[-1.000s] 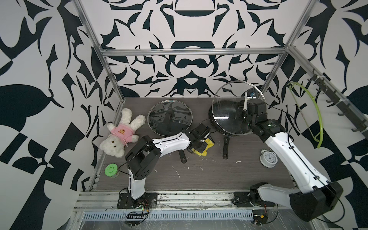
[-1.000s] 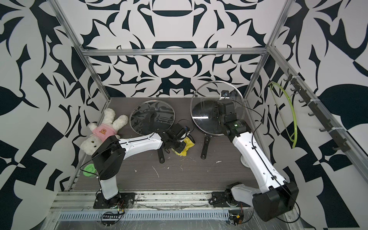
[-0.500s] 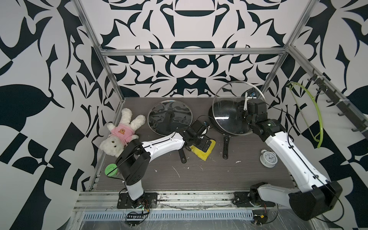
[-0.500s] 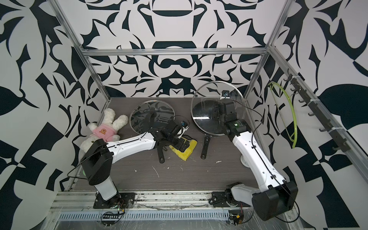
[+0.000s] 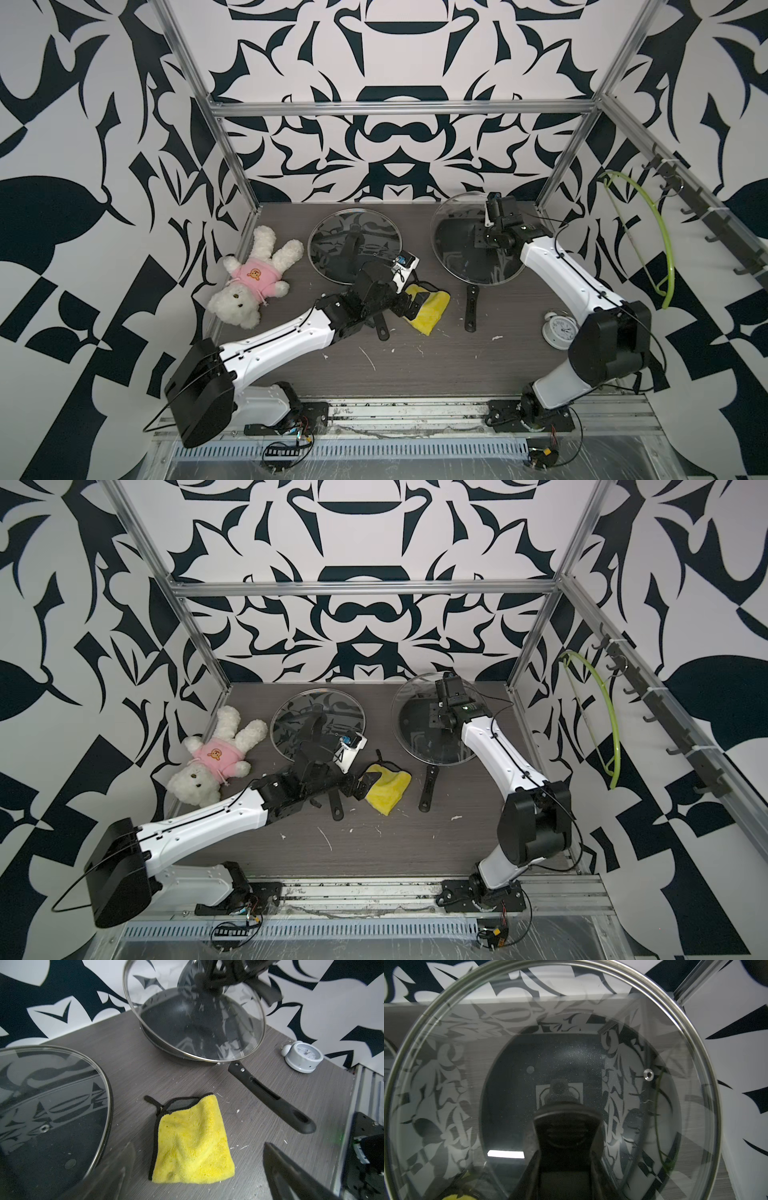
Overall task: Wipe the pot lid with a cloth
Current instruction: Place the pot lid on the cooking pot.
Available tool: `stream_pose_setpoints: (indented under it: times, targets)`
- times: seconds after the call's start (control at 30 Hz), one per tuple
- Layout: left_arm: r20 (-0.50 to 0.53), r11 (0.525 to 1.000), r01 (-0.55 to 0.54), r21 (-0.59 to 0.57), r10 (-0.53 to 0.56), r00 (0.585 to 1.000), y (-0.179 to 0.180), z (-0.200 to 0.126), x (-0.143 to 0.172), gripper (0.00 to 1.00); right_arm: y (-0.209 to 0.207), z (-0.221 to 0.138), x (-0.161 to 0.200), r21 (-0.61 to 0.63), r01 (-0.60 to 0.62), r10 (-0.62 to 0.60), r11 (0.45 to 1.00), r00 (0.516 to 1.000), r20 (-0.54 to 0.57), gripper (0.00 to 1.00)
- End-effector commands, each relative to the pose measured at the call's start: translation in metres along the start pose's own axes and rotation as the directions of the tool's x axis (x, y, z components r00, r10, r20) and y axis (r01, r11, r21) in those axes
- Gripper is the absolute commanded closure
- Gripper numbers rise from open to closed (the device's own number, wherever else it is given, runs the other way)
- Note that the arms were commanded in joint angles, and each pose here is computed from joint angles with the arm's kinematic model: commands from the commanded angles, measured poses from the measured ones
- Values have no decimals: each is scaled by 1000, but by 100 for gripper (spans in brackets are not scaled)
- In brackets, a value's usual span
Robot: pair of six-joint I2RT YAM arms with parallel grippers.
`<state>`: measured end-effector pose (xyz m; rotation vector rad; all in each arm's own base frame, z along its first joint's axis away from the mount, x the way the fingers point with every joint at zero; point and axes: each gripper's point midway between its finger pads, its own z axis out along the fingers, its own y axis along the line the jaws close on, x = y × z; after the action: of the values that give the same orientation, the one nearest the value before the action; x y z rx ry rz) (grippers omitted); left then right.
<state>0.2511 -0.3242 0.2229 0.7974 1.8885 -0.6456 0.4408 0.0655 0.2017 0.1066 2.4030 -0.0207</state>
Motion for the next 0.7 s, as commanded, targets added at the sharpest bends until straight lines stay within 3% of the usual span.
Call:
stream_pose_setpoints:
  times: [0.0,0.37,0.67]
  targets:
    - [116,1000,-27,6,27,993,-1,-17,-21,1,-8,-31,-76,-22,-76,79,997,975,210,100]
    - [151,999,-33,-28,37,988,6,-38,-16,1,-6,31,-65,-5,-23,24,1000,999,25,100]
    - [145,998,-14,-59,23,989,15,-42,-15,1,-7,44,-52,6,15,-15,1000,1000,-19,100]
